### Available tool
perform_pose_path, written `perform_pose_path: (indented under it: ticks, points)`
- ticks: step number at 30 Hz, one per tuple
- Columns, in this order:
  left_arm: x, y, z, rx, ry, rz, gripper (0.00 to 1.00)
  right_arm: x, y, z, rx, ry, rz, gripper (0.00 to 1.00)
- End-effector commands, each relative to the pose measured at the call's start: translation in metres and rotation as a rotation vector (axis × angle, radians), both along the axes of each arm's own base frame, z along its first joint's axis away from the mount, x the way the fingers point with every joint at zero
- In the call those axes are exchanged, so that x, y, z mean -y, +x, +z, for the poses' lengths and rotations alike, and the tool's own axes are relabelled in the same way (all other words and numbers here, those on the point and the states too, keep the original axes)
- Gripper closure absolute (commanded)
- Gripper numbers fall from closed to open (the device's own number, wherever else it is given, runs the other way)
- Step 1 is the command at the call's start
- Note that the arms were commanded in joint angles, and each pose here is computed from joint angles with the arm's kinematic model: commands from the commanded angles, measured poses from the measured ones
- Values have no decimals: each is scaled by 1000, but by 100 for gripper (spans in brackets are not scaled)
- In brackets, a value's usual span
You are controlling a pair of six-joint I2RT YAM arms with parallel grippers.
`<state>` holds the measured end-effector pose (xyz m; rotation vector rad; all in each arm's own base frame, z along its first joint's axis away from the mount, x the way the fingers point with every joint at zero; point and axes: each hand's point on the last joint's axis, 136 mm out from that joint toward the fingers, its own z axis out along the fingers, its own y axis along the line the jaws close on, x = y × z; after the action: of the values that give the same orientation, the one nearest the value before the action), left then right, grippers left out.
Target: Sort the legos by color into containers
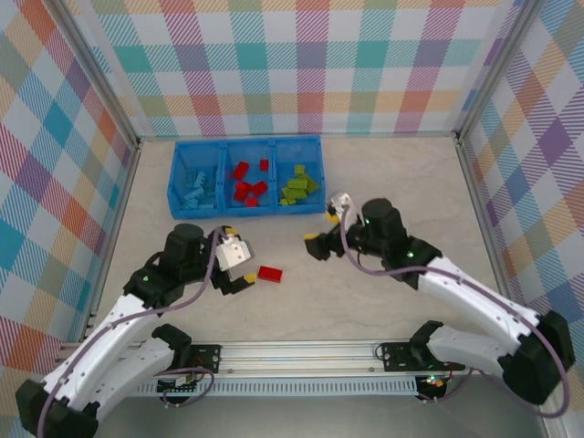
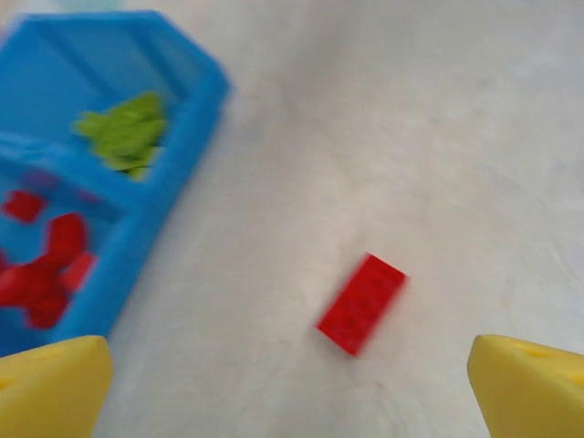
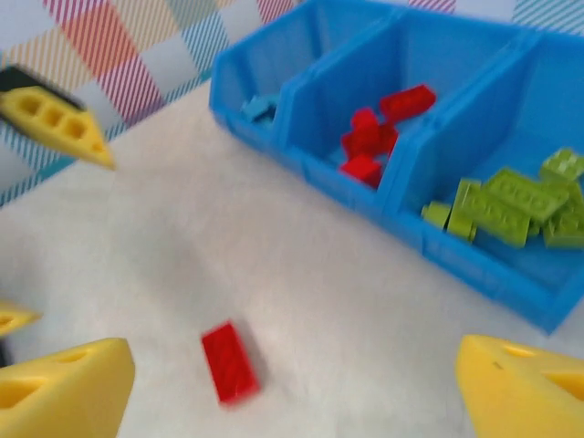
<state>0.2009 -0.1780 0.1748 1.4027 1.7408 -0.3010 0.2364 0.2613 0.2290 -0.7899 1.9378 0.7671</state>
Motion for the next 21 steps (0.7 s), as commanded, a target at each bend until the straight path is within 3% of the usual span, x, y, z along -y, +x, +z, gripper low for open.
perform_pose_path:
  ticks: [1,10,21]
  points:
    - [17,-39,-20,-51,86,-322,0,16,-34,-26,-137,-38,35,3]
    - [37,-8,-55,-246,248,-287,0,10,-78,-60,-420,30,126,0]
    - [55,25,-119,-252,464,-219,10,15,-80,-63,-409,-6,123,0]
